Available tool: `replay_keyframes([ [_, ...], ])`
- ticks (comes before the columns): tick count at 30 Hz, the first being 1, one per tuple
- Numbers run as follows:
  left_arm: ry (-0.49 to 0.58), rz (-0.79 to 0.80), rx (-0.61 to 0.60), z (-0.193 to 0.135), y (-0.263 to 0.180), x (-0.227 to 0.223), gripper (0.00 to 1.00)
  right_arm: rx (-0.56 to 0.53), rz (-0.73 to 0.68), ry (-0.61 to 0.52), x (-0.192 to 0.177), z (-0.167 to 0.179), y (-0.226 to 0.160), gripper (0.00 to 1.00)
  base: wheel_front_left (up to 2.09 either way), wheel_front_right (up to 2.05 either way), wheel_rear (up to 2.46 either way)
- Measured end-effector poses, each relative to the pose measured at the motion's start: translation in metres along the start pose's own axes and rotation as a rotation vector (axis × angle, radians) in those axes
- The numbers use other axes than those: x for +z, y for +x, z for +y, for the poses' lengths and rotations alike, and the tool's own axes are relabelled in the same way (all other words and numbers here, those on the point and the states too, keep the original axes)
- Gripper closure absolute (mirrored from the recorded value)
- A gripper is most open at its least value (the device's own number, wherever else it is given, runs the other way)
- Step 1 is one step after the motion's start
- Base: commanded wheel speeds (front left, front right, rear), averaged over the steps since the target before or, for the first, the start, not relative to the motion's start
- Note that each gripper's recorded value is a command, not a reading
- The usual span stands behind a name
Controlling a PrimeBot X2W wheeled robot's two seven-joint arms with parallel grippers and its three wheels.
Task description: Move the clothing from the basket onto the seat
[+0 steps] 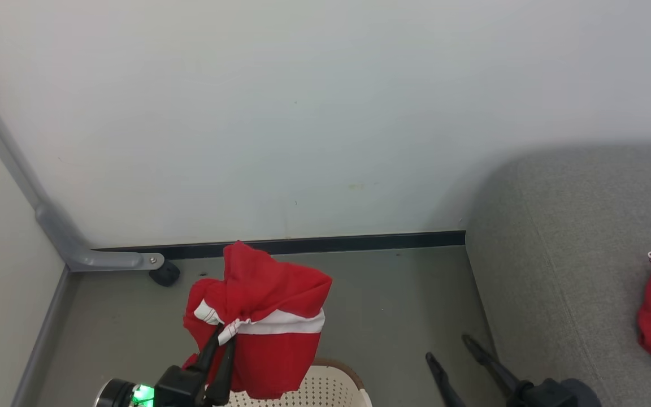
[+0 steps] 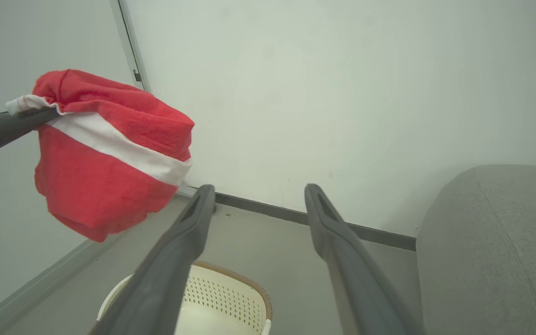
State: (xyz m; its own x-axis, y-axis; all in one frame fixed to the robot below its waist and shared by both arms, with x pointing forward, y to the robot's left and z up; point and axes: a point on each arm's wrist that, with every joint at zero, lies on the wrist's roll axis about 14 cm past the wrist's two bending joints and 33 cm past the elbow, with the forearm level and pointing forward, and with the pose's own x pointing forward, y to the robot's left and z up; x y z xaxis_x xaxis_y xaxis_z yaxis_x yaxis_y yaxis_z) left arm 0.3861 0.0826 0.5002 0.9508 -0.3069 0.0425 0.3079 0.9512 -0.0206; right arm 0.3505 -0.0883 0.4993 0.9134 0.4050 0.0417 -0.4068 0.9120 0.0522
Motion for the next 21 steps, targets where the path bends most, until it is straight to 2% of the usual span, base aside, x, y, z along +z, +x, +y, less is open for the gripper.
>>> replay_keyframes([
  [11,0.108,-0.053,-0.114,-0.018,-0.003,0.017,1.00,0.228,-0.002,-0.149,0.006,0.044,0.004,0.00,0.00,0.00,0.00],
  [21,0.165,-0.065,-0.259,-0.053,-0.007,0.018,1.00,0.362,-0.015,-0.237,0.011,0.069,0.010,0.00,0.00,0.00,0.00],
])
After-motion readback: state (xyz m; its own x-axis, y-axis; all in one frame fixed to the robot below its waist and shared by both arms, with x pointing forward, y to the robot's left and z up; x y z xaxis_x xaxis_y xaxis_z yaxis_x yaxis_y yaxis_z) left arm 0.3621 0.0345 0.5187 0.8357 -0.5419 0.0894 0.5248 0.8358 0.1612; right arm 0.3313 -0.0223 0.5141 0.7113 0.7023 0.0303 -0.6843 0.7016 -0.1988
